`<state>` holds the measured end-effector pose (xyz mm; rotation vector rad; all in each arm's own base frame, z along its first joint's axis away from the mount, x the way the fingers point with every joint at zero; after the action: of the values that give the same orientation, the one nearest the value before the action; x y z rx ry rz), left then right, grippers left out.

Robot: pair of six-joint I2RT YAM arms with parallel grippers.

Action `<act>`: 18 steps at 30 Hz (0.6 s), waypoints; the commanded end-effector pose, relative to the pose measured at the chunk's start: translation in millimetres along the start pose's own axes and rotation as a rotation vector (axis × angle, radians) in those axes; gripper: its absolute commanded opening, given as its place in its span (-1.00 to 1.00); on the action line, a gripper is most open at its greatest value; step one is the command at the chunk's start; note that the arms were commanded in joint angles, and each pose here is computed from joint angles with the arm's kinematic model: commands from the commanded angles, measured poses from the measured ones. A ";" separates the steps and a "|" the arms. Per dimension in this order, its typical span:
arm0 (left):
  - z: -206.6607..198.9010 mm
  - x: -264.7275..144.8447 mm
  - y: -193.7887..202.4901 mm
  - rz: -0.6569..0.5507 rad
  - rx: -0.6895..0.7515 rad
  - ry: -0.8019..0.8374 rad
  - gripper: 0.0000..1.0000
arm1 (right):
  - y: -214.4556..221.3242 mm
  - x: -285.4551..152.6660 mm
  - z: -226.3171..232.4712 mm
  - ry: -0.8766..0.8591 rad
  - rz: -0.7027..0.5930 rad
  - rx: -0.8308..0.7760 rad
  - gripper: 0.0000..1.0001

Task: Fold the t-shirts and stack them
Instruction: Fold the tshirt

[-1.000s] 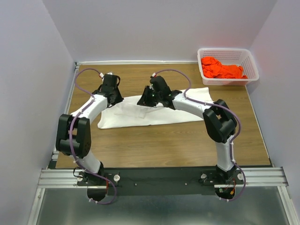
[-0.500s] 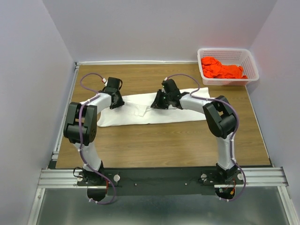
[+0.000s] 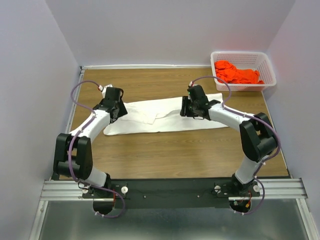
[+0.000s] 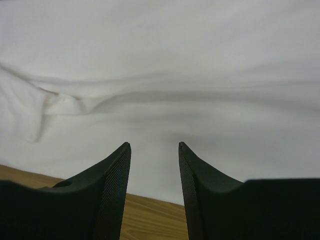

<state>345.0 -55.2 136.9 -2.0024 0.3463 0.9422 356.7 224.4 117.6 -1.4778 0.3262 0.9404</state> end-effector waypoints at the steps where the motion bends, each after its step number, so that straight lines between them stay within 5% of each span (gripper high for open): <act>1: 33.1 9.7 36.9 0.092 -0.001 -0.101 0.19 | 40.9 -2.5 -40.5 0.171 0.136 -0.035 0.03; 9: 40.3 45.7 55.5 0.148 0.028 -0.159 0.19 | 87.2 3.2 -49.2 0.138 0.329 0.004 0.22; 18: 6.1 109.1 36.9 0.199 0.122 -0.220 0.19 | 170.9 -45.3 26.2 -0.237 0.635 0.020 0.30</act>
<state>391.8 -58.9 65.7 -1.8624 0.4086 1.1237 303.3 188.7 66.2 -1.4343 0.5050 1.1674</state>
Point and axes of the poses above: each gripper's point midway between its finger pads, its own x axis out along the fingers, its own z axis along the line the jaws close on, y = z × x, the point moved 5 cm from there along -x, back along the fingers, and after that the axes turned 14 degrees about -x, right-handed, at the moved point
